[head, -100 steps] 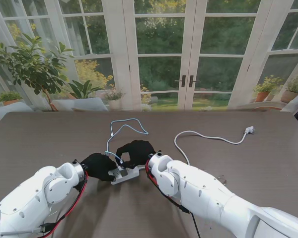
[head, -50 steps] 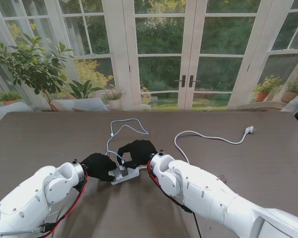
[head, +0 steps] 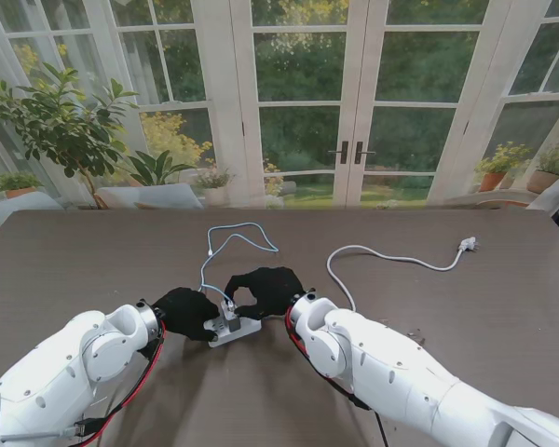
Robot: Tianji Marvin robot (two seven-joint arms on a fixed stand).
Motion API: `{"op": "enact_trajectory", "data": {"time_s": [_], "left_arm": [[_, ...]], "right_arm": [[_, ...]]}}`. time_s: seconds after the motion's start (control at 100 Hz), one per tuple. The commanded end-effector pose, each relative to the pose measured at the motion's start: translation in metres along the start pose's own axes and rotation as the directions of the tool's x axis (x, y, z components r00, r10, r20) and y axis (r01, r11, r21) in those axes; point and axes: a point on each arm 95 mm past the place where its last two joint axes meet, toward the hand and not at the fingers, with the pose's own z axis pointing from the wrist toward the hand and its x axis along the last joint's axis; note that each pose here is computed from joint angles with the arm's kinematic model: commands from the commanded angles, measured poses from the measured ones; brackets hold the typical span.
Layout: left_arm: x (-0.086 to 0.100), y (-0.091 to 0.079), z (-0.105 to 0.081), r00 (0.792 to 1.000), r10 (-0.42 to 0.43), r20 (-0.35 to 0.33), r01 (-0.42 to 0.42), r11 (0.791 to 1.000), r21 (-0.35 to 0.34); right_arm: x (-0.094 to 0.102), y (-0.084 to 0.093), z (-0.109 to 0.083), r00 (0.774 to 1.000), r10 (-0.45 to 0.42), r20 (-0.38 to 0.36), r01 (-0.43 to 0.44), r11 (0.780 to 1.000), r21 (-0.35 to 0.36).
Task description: Set up the charging station
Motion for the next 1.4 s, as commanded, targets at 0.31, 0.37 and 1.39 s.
{"op": "enact_trajectory", "data": {"time_s": [0.31, 0.37, 1.39], "left_arm": [[0.004, 0.028, -0.003, 1.000, -0.017, -0.004, 0.017, 0.996, -0.093], [0.004, 0.028, -0.004, 1.000, -0.016, -0.005, 0.015, 0.995, -0.094], [0.006, 0.030, -0.004, 1.000, -0.019, -0.016, 0.017, 0.993, -0.114]], "right_arm": [[-0.018, -0.027, -0.025, 0.996, -0.001, 0.089, -0.008, 0.995, 0.097], [-0.019, -0.024, -0.025, 0.995, 0.003, 0.096, -0.012, 0.996, 0.088], [-0.011, -0.014, -0.029, 1.000, 0.011, 0.002, -0.011, 0.996, 0.087]]}}
